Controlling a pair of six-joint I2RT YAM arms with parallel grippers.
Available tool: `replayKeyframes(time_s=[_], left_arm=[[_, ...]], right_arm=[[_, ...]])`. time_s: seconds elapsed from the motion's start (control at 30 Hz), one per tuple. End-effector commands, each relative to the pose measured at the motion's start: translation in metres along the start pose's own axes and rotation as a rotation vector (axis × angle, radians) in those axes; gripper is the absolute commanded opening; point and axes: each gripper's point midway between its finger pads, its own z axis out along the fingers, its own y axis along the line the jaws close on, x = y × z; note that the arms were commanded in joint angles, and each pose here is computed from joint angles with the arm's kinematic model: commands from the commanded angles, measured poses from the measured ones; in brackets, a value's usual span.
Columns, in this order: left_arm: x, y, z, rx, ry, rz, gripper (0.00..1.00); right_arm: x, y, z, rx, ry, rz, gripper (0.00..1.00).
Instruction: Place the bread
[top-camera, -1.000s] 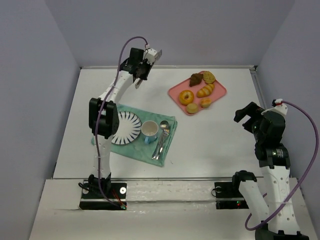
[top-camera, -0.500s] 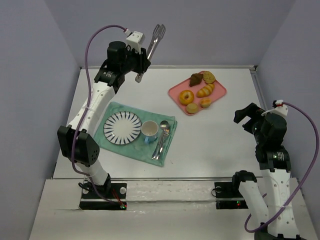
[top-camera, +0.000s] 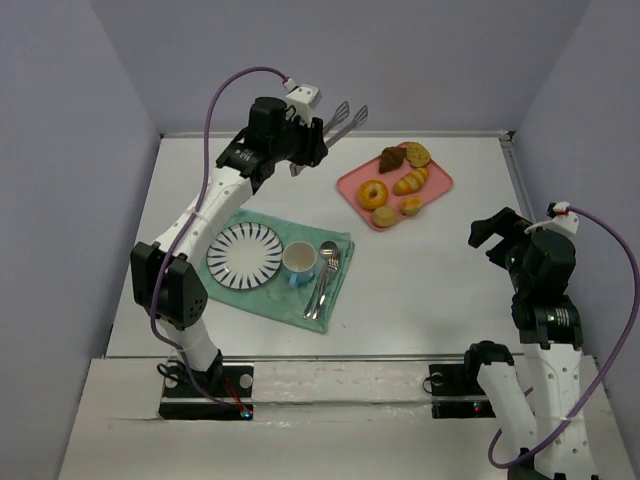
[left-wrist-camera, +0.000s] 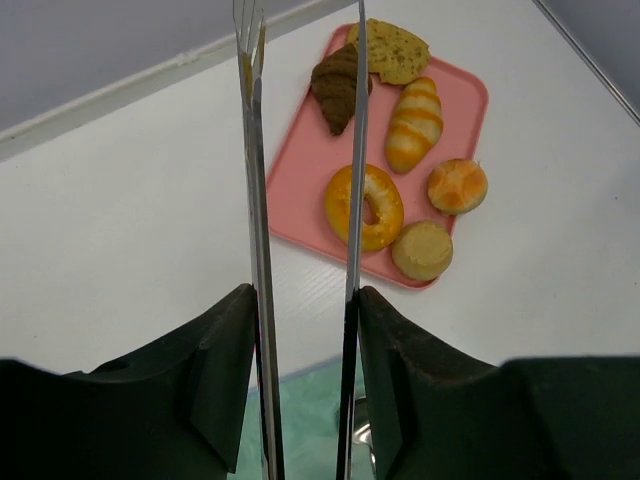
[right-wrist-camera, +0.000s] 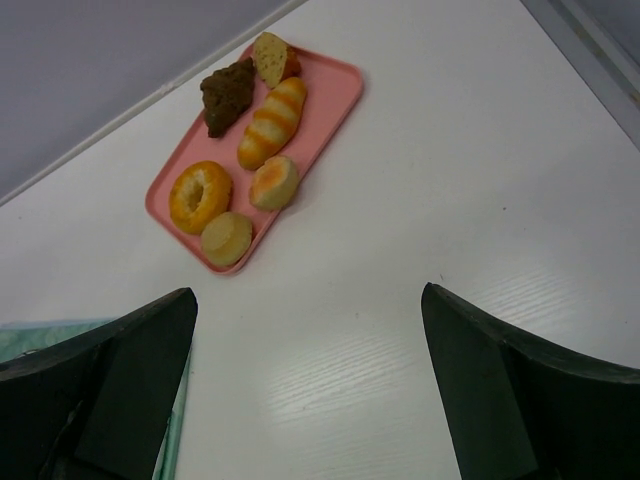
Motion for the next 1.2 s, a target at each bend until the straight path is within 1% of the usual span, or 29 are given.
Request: replayKeyframes(time_s=[0.0, 0.17, 0.47, 0.63, 0.73, 0.87, 1.0, 1.07, 1.17], left_arm=[[0.012, -0.006, 0.019, -0.042, 0.054, -0.048, 0.53], [0.059, -0.015, 0.042, -0.032, 0.185, -0.108, 0.53], [0.113, -0.018, 0.042, -0.044, 0.279, -0.168, 0.56], [0.129, -0.029, 0.048, 0.023, 0.315, -0.188, 0.56], [0.134, -0.031, 0.050, 0.029, 0.323, -0.195, 0.56], [0.142, -0.041, 0.051, 0.101, 0.341, -0.202, 0.56], [0.155, -0.039, 0.056, 0.093, 0.379, -0.216, 0.56], [0.160, -0.031, 0.059, 0.042, 0.393, -0.220, 0.56], [0.159, -0.031, 0.060, 0.037, 0.393, -0.222, 0.53]], right_arm=[[-0.007, 0.005, 0.002, -0.029, -0.038, -0.005, 1.00], [-0.006, 0.006, 0.002, -0.037, -0.034, -0.005, 1.00], [-0.002, 0.007, 0.006, -0.043, -0.015, -0.005, 1.00], [-0.002, 0.007, 0.007, -0.042, -0.014, -0.002, 1.00], [-0.002, 0.007, 0.006, -0.040, -0.017, -0.003, 1.00], [-0.001, 0.006, 0.007, -0.038, -0.018, 0.001, 1.00], [-0.001, 0.006, 0.007, -0.038, -0.018, 0.001, 1.00], [0.000, 0.006, 0.007, -0.036, -0.015, 0.002, 1.00], [-0.001, 0.006, 0.008, -0.036, -0.015, 0.004, 1.00]])
